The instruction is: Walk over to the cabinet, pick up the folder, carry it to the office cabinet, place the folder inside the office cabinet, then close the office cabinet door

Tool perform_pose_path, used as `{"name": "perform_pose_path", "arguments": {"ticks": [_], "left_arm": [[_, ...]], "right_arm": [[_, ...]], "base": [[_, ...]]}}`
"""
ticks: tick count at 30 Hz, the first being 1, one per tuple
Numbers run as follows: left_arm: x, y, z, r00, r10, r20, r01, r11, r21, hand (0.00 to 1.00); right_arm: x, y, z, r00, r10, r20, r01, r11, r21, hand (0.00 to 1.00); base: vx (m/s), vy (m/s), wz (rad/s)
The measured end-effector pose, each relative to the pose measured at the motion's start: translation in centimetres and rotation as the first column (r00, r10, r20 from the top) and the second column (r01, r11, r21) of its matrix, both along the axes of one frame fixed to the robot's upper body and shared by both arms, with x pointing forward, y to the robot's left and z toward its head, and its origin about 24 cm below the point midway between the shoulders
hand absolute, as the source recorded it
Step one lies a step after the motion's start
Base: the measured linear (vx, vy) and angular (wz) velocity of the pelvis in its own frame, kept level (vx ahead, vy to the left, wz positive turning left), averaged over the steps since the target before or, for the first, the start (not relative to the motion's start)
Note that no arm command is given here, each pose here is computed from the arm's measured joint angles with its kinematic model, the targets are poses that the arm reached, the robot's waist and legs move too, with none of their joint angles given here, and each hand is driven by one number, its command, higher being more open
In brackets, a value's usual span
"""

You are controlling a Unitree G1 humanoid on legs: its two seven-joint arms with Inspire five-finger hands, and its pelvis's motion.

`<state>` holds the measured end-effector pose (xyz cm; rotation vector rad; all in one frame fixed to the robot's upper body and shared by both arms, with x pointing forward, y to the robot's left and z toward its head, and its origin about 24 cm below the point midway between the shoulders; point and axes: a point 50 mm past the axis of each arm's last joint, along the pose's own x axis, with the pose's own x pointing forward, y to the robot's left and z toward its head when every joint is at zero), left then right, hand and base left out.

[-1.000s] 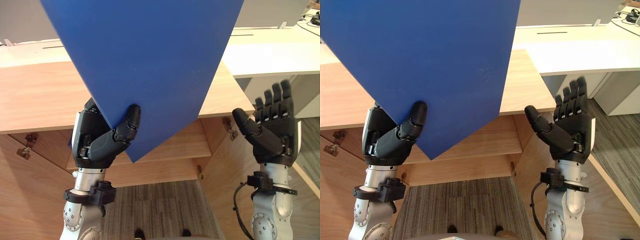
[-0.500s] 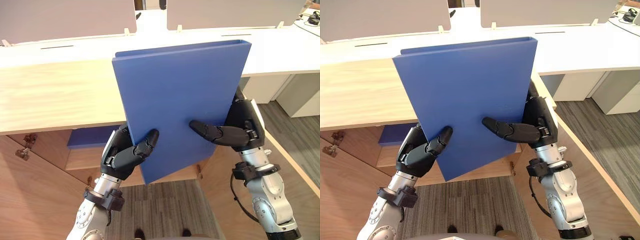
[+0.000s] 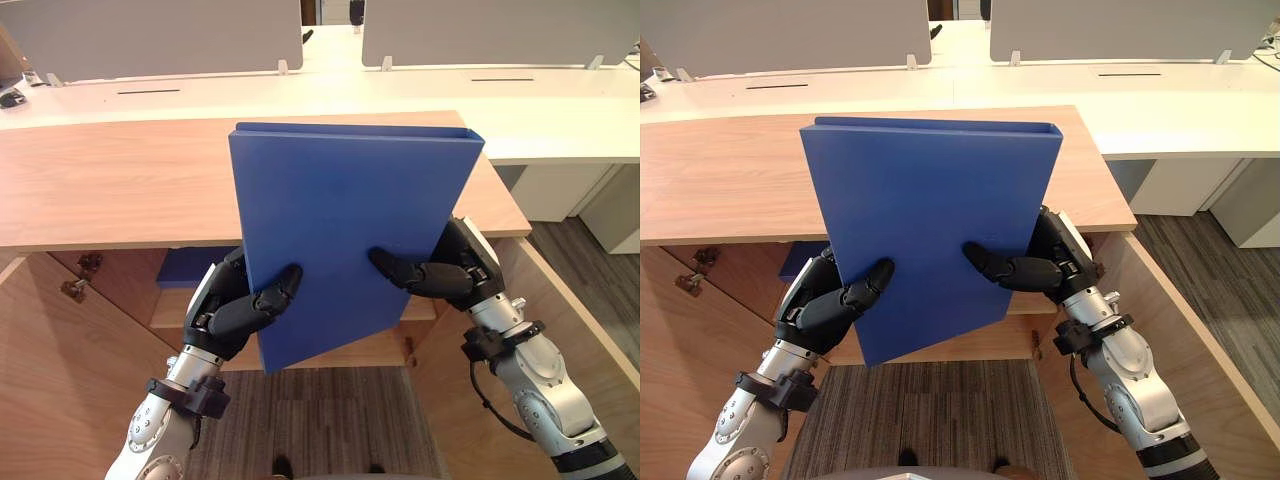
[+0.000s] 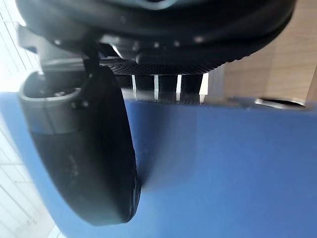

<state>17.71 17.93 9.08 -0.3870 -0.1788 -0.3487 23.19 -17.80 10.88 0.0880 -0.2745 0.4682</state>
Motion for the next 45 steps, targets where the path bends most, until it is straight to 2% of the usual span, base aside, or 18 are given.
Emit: {"name": "perform_pose_path", "arguments": {"ticks": [5, 7, 9, 11, 13, 16, 20, 24, 25, 27, 31, 35, 37, 39, 41, 42, 44, 45], "left_arm": [[0.2, 2.1, 1.0, 0.956, 0.273, 0.108, -0.267, 0.962, -0.063, 1.0], [-0.1, 4.5, 0.8, 0.886, 0.447, 0.122, -0.443, 0.895, -0.062, 1.0], [-1.0, 7.8, -1.0, 0.757, 0.651, 0.057, -0.652, 0.759, -0.002, 1.0], [-2.1, 10.1, -3.2, 0.642, 0.767, -0.021, -0.761, 0.64, 0.108, 1.0], [-3.2, 11.5, -5.5, 0.552, 0.828, -0.101, -0.804, 0.561, 0.198, 1.0], [-4.9, 12.4, -9.1, 0.447, 0.864, -0.233, -0.804, 0.502, 0.318, 1.0], [-7.2, 12.4, -13.5, 0.348, 0.851, -0.392, -0.745, 0.505, 0.435, 1.0], [-10.0, 11.2, -19.1, 0.209, 0.789, -0.578, -0.583, 0.575, 0.574, 1.0], [-10.3, 10.8, -19.7, 0.197, 0.776, -0.598, -0.556, 0.591, 0.584, 1.0], [-9.8, 9.8, -21.1, 0.208, 0.735, -0.646, -0.456, 0.657, 0.6, 1.0], [-6.4, 8.1, -21.4, 0.313, 0.683, -0.66, -0.36, 0.729, 0.583, 1.0], [-4.6, 7.3, -21.2, 0.369, 0.659, -0.656, -0.324, 0.753, 0.573, 1.0], [-3.2, 6.4, -20.9, 0.424, 0.635, -0.646, -0.289, 0.771, 0.567, 1.0], [-1.9, 5.8, -20.5, 0.469, 0.621, -0.628, -0.282, 0.779, 0.559, 1.0], [-0.1, 5.6, -19.3, 0.532, 0.619, -0.578, -0.303, 0.777, 0.552, 1.0], [0.0, 5.5, -19.2, 0.538, 0.618, -0.573, -0.307, 0.777, 0.55, 1.0], [1.4, 5.3, -18.1, 0.575, 0.617, -0.537, -0.339, 0.777, 0.53, 1.0], [1.6, 5.3, -18.0, 0.58, 0.618, -0.53, -0.344, 0.776, 0.528, 1.0]], "right_arm": [[-0.1, 1.9, -0.1, 0.997, -0.06, 0.056, 0.056, 0.996, 0.068, 0.0], [0.0, 1.9, 0.3, 0.988, -0.131, 0.084, 0.121, 0.986, 0.111, 0.0], [0.0, 1.6, 0.8, 0.975, -0.202, 0.096, 0.185, 0.969, 0.164, 0.0], [0.1, 1.3, 0.9, 0.963, -0.249, 0.101, 0.229, 0.957, 0.178, 0.0], [0.1, 1.1, 0.9, 0.96, -0.261, 0.101, 0.241, 0.954, 0.177, 0.0], [0.1, 2.1, 0.6, 0.971, -0.221, 0.087, 0.204, 0.964, 0.171, 0.0], [0.0, 4.8, -1.3, 0.995, -0.098, 0.012, 0.095, 0.987, 0.13, 0.0], [0.2, 7.9, -4.9, 0.994, 0.045, -0.095, -0.051, 0.997, -0.065, 0.0], [0.3, 8.3, -5.2, 0.993, 0.062, -0.102, -0.072, 0.993, -0.097, 0.0], [1.2, 9.5, -5.3, 0.991, 0.106, -0.076, -0.119, 0.973, -0.199, 0.0], [4.1, 11.4, -3.6, 0.989, 0.147, 0.032, -0.126, 0.923, -0.363, 0.0], [5.1, 11.5, -3.1, 0.99, 0.123, 0.065, -0.086, 0.909, -0.408, 0.0], [6.2, 10.8, -2.9, 0.995, 0.077, 0.059, -0.047, 0.914, -0.403, 0.0], [7.3, 9.7, -2.6, 0.999, 0.01, 0.034, 0.003, 0.933, -0.36, 0.0], [9.1, 7.4, -0.8, 0.993, -0.12, 0.001, 0.119, 0.975, -0.186, 0.0], [9.4, 7.2, -0.4, 0.991, -0.135, 0.004, 0.133, 0.977, -0.164, 0.0], [11.1, 5.4, 3.5, 0.971, -0.237, 0.035, 0.236, 0.971, 0.038, 0.0], [11.4, 5.2, 4.1, 0.967, -0.25, 0.041, 0.247, 0.967, 0.068, 0.0]], "base": [[-0.01, -0.008, 0.08], [-0.01, -0.008, 0.12], [-0.01, -0.005, 0.14], [0.0, -0.002, 0.1], [0.0, -0.001, 0.03], [-0.02, -0.003, 0.07], [-0.02, -0.002, 0.06], [0.0, 0.0, 0.01], [-0.03, -0.003, 0.03], [-0.12, -0.018, 0.01], [-0.2, -0.011, 0.01], [-0.2, 0.001, -0.03], [-0.13, 0.01, -0.03], [-0.11, 0.023, -0.01], [-0.08, 0.012, 0.05], [-0.06, 0.013, -0.02], [-0.04, 0.027, -0.1], [-0.06, 0.03, -0.07]]}}
